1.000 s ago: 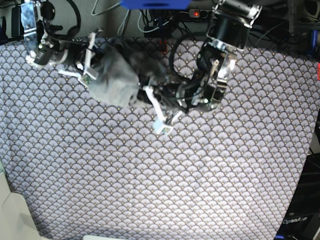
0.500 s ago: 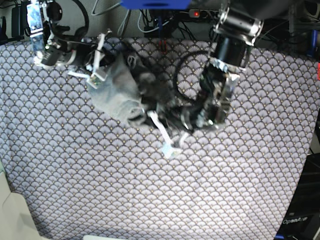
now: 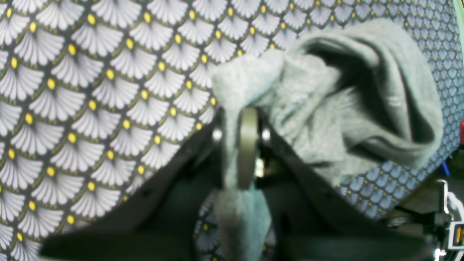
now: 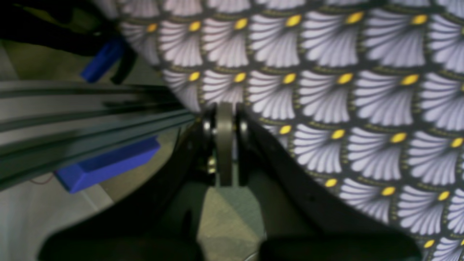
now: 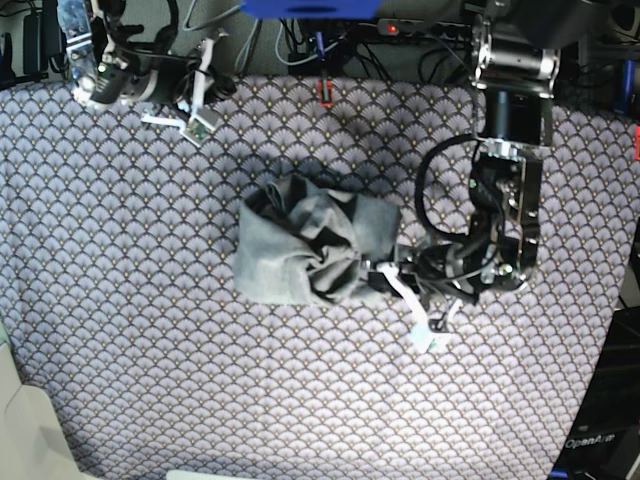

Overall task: Fold the T-shirt properly
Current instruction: 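Pull the grey bundle with both grippers toward the table centre, then release the bundle and move both grippers to its opposite sides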

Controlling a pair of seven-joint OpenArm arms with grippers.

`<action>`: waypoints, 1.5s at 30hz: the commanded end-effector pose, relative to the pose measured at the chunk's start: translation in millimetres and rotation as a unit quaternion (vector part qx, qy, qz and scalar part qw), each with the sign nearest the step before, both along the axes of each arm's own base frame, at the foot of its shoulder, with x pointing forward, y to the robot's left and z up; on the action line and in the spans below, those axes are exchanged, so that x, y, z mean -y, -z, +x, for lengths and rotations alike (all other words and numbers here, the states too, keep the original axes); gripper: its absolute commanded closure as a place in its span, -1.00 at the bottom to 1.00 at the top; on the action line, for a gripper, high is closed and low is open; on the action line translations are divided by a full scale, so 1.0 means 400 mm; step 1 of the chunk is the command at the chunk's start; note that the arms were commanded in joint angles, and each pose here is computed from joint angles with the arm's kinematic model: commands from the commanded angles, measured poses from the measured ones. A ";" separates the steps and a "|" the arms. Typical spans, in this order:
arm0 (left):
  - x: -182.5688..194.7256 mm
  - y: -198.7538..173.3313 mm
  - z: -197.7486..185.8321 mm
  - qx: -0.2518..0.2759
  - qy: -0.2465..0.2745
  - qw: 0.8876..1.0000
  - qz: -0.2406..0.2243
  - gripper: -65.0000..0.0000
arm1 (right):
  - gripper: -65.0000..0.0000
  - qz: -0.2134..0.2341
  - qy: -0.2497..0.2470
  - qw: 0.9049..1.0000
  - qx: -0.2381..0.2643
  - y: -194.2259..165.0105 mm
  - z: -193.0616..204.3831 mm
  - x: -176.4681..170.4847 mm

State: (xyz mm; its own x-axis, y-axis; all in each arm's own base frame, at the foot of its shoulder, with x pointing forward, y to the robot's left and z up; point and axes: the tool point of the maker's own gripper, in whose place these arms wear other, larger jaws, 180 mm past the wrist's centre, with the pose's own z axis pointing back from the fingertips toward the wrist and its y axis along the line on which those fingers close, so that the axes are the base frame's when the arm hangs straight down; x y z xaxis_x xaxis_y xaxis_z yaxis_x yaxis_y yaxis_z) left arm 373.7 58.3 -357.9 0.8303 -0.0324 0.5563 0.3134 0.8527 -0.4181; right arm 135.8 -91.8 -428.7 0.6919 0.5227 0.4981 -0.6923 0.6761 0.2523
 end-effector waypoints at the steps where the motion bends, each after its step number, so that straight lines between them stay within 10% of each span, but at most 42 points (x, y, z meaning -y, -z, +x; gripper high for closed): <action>1: 0.001 -0.048 0.036 0.033 -0.002 0.999 -0.010 1.00 | 1.00 0.005 -0.002 1.000 0.014 -0.016 0.017 -0.001; 17: -0.034 0.048 0.004 -0.005 -0.028 1.000 -0.009 0.95 | 1.00 -0.041 -0.015 0.993 0.109 -0.103 0.226 0.062; 28: -0.022 -0.013 0.000 0.037 -0.016 0.999 -0.013 -0.76 | 1.00 -0.061 -0.018 0.991 0.120 -0.123 0.266 0.080; 45: -0.096 0.075 -0.127 -0.012 -0.065 0.998 -0.017 -0.80 | 1.00 -0.069 -0.014 0.979 0.194 -0.224 0.414 0.091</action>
